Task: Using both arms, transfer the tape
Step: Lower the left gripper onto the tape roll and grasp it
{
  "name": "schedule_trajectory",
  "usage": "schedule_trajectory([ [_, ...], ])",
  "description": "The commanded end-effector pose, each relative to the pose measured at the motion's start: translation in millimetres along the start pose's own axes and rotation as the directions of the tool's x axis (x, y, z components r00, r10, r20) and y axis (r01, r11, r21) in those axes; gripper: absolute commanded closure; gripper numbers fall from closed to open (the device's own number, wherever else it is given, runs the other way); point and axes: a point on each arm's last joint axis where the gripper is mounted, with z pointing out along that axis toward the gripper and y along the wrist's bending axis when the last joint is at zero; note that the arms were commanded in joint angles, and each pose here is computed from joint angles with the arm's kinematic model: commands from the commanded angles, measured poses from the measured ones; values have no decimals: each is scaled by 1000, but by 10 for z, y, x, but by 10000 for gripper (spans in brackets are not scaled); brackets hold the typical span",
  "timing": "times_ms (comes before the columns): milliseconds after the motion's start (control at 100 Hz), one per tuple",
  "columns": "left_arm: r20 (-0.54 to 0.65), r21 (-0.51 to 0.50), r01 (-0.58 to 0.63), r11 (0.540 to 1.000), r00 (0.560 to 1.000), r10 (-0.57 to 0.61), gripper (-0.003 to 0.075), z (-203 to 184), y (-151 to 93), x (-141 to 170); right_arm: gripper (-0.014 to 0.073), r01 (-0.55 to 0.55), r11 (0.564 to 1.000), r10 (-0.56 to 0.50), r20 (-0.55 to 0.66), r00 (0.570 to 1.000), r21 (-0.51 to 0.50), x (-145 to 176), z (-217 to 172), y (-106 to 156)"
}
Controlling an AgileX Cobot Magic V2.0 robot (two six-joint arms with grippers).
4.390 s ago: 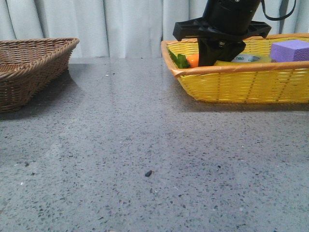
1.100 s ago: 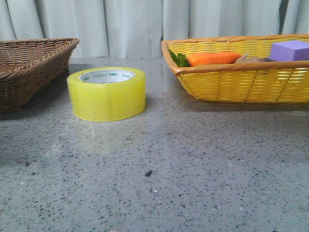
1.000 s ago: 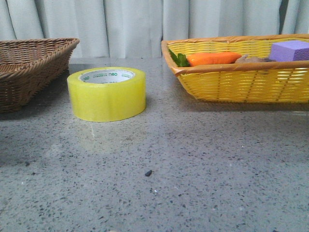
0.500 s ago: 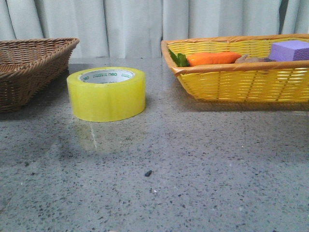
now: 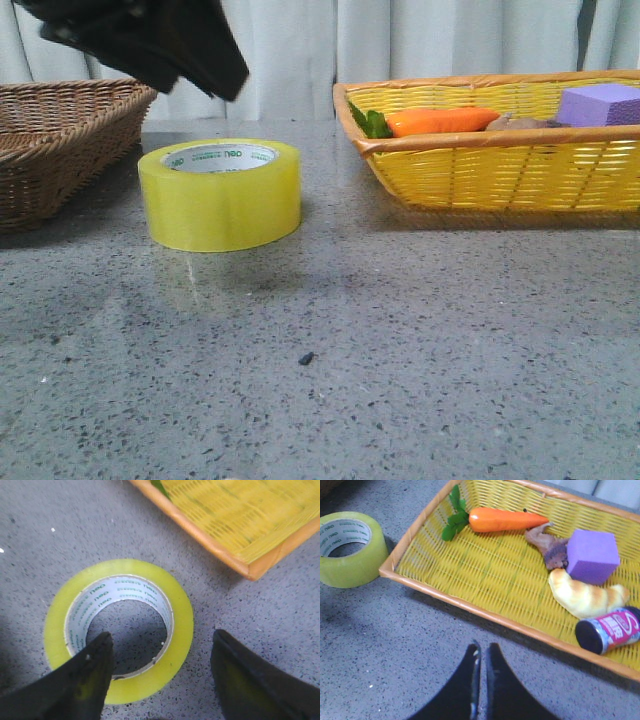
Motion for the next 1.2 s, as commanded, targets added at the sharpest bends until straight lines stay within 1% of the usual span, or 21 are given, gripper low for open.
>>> schedule_trajectory([
  [0, 33, 14, 8, 1000, 999, -9, 321, -37, -34, -219, 669, -14, 1000, 12, 81, 997, 18, -41, -88, -61],
  [60, -8, 12, 8, 1000, 1000, -8, 323, 59, -36, -249, 669, -17, 1000, 15, 86, 996, 18, -13, -112, -77],
  [230, -47, 13, -2, 1000, 999, 3, 323, 283, -40, -321, 669, -23, 1000, 21, 92, 996, 19, 22, -150, -100],
  [340, -87, 32, 13, 999, 996, -10, 323, 411, -59, -309, 669, -23, 999, 21, 85, 996, 23, 29, -150, -104],
  [470, -119, 40, 2, 999, 993, 3, 323, 539, -65, -269, 669, -23, 999, 21, 83, 996, 23, 30, -150, -104],
  [790, -149, 39, 3, 999, 989, 2, 330, 658, -63, -225, 669, -23, 999, 21, 75, 997, 28, 38, -149, -108],
  [860, -149, 39, 3, 999, 989, 2, 363, 658, -63, -225, 669, -24, 999, 21, 69, 997, 31, 44, -149, -111],
  [1050, -149, 39, 3, 999, 989, 2, 491, 658, -63, -225, 669, -24, 999, 22, 65, 998, 33, 47, -149, -112],
  [1190, -145, 39, 3, 999, 989, 3, 559, 646, -65, -247, 669, -24, 999, 22, 65, 998, 33, 47, -149, -112],
])
